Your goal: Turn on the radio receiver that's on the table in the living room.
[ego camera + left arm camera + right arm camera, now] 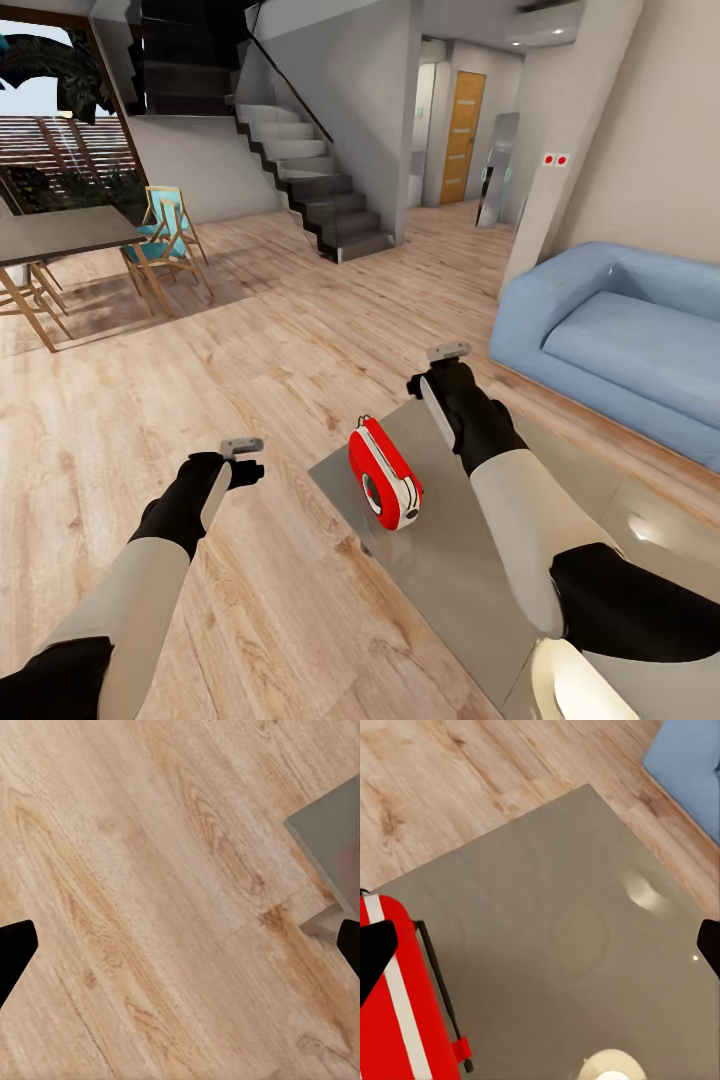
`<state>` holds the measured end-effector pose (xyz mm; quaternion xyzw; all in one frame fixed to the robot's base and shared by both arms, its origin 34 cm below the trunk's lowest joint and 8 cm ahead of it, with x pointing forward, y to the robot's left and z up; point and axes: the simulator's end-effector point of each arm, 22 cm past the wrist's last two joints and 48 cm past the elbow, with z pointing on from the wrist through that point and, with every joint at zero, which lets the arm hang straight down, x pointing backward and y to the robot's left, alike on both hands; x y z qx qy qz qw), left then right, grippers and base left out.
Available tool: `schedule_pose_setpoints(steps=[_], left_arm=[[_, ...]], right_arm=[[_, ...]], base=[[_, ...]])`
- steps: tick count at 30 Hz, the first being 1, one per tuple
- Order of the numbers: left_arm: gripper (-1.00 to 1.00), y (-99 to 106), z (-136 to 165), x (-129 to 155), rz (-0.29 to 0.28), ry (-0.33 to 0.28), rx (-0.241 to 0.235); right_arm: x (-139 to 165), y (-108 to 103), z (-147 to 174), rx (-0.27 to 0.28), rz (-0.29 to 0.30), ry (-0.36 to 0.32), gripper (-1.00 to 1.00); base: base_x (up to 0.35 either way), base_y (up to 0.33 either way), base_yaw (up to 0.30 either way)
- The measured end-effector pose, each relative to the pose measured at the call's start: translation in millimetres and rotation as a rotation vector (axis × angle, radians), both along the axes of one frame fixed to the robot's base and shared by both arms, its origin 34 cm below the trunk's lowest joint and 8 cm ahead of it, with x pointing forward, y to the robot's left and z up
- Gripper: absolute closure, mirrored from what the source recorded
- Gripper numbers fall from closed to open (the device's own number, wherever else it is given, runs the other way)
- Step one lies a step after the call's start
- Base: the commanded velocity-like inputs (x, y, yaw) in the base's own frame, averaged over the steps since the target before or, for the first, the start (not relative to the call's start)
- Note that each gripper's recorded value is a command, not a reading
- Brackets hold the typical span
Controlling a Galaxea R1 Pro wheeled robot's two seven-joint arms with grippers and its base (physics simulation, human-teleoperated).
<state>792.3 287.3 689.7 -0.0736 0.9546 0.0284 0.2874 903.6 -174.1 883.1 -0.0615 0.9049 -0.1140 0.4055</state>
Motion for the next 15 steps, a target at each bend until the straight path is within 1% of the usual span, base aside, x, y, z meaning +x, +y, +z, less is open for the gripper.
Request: schedule_pose_setpoints(steps=[6,7,11,12,15], left_arm=[[-1.00,-0.6,0.9,0.8,-0.001,-0.003,-0.002],[-1.00,-0.7,1.2,1.0,-0.001,-0.004,-0.002],[-1.00,-0.7,1.6,1.3,-0.001,-0.005,-0.003],[-1.00,-0.8,1.8,1.4,-0.001,-0.006,-0.003],[-1.00,-0.6,2.0,1.5,-0.001,-0.006,-0.003]], right_arm=[[-1.1,6.2,-2.2,0.039,0.004,0.008,-1.00],[-1.7,9.1,-3.3,0.057,0.006,0.012,-1.00],[-3.9,15.4,-6.5,0.094,0.010,0.027,-1.00],[-5.3,18.4,-8.3,0.111,0.011,0.037,-1.00],[-7.3,22.1,-10.7,0.132,0.014,0.049,-1.00]], base=[[0.000,0.000,0.000],[0.000,0.000,0.000],[0.000,0.000,0.000],[0.000,0.000,0.000],[0.000,0.000,0.000]])
